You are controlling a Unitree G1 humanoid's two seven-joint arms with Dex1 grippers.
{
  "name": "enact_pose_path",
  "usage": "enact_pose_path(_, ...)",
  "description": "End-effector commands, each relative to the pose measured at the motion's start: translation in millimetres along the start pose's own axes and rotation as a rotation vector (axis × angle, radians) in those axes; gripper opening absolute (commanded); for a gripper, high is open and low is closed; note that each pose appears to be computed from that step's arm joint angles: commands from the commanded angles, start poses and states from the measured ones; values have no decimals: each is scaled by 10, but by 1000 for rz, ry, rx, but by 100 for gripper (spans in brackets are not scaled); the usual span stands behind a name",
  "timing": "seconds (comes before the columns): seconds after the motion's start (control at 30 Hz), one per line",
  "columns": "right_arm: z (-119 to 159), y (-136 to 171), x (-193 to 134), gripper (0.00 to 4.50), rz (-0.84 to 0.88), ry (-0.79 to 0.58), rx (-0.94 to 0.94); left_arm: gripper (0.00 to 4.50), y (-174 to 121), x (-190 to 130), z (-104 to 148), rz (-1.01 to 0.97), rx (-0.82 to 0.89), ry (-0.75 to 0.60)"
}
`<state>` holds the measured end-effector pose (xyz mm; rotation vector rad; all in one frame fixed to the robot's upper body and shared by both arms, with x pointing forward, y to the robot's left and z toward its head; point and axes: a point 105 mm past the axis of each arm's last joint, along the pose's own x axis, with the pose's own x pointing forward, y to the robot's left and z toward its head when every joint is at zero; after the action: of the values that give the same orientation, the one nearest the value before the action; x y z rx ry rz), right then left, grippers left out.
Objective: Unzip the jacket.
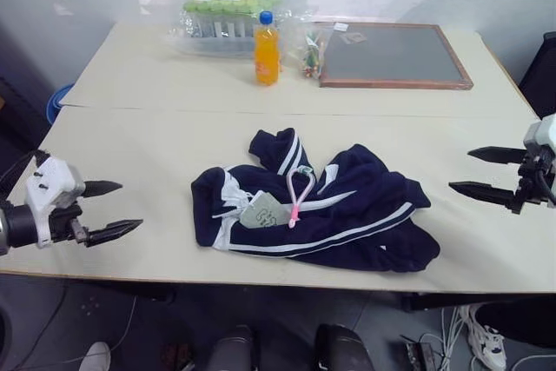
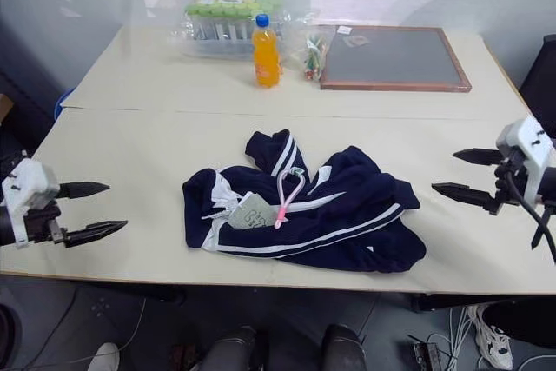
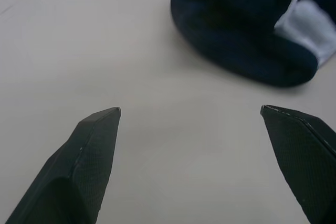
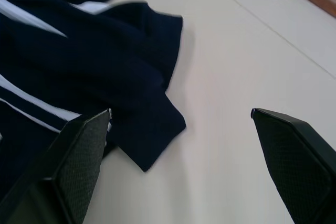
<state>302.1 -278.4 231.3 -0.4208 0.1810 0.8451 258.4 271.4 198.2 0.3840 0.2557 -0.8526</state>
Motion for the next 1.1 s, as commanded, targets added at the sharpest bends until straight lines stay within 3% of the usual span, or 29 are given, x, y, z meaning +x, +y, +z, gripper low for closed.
enact_pose_path(0.03, 448, 341, 261, 448, 154, -88, -147, 450, -265, 147, 396, -163, 6, -114)
enact_pose_path(0.2, 634, 794, 672, 448, 308, -122, -378, 450, -522, 382, 632, -295, 47, -144)
enact_pose_path(0.37, 588, 1148, 1044, 448, 419, -179, -657, 450, -724, 530, 721, -428, 94, -140)
enact_pose_path(0.47, 547, 1296, 1194, 396, 470, -221, -692, 450, -744, 587, 710, -451, 107, -133)
enact_pose_path(0.53, 518, 1354, 1321, 331, 462, -233, -762, 450, -759, 619, 692, -467, 117, -125)
enact_pose_path(0.63, 468, 1415, 1435, 331, 449, -263, -898, 450, -788, 662, 717, -489, 122, -138)
enact_pose_path(0.97, 498, 1484, 1708, 331, 412, -349, -975, 450, -824, 755, 740, -517, 133, -152)
enact_pose_path(1.1, 526, 1530, 1774, 244, 402, -389, -946, 450, -811, 775, 726, -515, 143, -150)
